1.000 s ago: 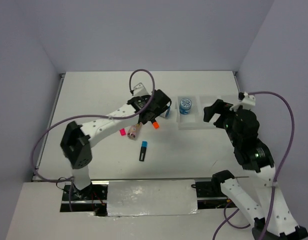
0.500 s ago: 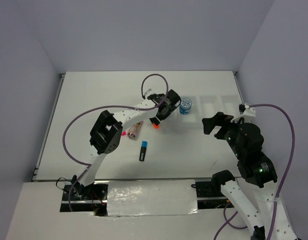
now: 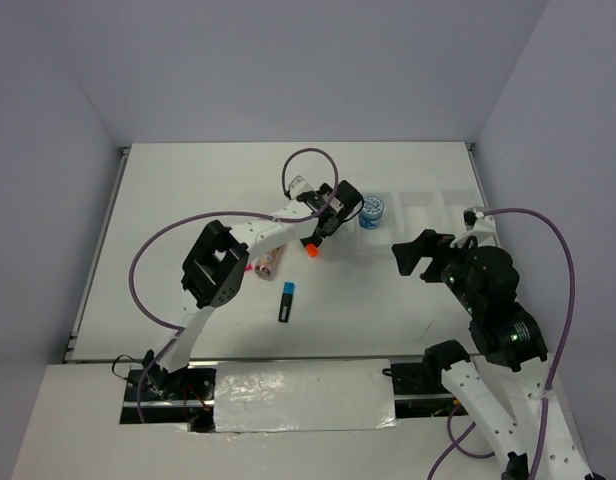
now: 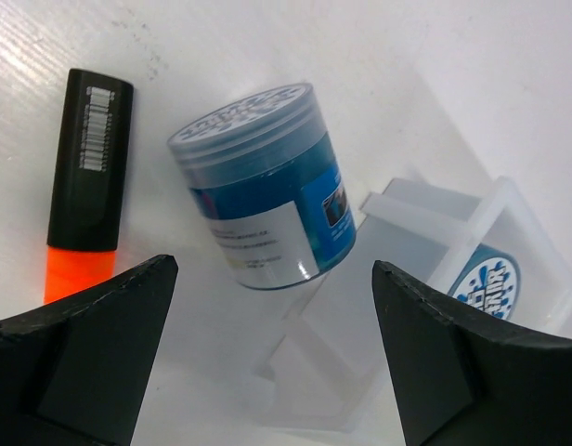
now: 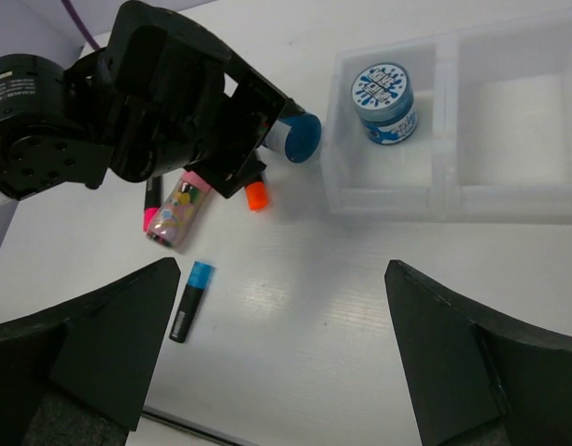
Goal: Sort the stationery into containers
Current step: Pick up the stationery from the center of the board.
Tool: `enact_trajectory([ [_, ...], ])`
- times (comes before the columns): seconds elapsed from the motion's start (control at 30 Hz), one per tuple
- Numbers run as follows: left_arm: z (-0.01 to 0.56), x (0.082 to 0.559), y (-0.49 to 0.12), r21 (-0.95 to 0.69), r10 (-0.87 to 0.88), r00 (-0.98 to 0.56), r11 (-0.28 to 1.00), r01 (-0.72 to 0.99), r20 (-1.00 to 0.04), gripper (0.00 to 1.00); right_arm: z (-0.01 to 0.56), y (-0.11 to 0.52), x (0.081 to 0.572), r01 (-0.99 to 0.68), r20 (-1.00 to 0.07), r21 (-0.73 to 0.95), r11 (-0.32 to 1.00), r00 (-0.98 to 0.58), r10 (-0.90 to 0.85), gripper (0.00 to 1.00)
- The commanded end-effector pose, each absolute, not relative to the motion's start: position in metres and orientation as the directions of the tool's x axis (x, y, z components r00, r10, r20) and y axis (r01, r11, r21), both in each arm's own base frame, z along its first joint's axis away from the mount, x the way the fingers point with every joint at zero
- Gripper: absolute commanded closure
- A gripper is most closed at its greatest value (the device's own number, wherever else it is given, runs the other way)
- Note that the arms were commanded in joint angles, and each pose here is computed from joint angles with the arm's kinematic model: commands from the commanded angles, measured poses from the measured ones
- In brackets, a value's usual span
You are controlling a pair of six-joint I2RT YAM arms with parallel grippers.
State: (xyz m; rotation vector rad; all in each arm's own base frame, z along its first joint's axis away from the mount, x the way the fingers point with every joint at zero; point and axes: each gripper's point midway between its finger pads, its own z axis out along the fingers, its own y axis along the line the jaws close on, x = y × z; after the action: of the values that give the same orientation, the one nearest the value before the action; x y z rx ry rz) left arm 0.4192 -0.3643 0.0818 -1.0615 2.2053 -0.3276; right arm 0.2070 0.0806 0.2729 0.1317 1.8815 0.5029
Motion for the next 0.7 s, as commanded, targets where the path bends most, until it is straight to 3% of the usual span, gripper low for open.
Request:
enact_trajectory([
  [0.0, 0.092, 0.439, -0.369, -0.532, -0.775, -0.387, 0.627, -0.569, -0.499, 0.01, 0.281, 0.088, 0.207, -0.213, -0.884, 0.412, 0.886, -0.329, 0.332, 0.0],
  [0.53, 0.039, 0.447, -0.366, -0.458, -0.781, -0.433, 0.618, -0.639, -0.45, 0.02, 0.281, 0.096, 0.209, -0.248, -0.882, 0.421, 0.872, -0.336, 0.33, 0.0],
  [0.57, 0.035, 0.446, -0.366, -0.45, -0.772, -0.444, 0.629, -0.634, -0.455, 0.09, 0.281, 0.096, 0.209, -0.251, -0.883, 0.421, 0.871, -0.334, 0.331, 0.0],
  [0.63, 0.036, 0.449, -0.368, -0.467, -0.776, -0.446, 0.627, -0.624, -0.446, 0.15, 0.283, 0.097, 0.209, -0.258, -0.884, 0.421, 0.869, -0.332, 0.329, 0.0],
  [0.67, 0.032, 0.448, -0.367, -0.459, -0.768, -0.456, 0.637, -0.619, -0.451, 0.23, 0.284, 0.097, 0.208, -0.26, -0.885, 0.42, 0.87, -0.33, 0.329, 0.0],
])
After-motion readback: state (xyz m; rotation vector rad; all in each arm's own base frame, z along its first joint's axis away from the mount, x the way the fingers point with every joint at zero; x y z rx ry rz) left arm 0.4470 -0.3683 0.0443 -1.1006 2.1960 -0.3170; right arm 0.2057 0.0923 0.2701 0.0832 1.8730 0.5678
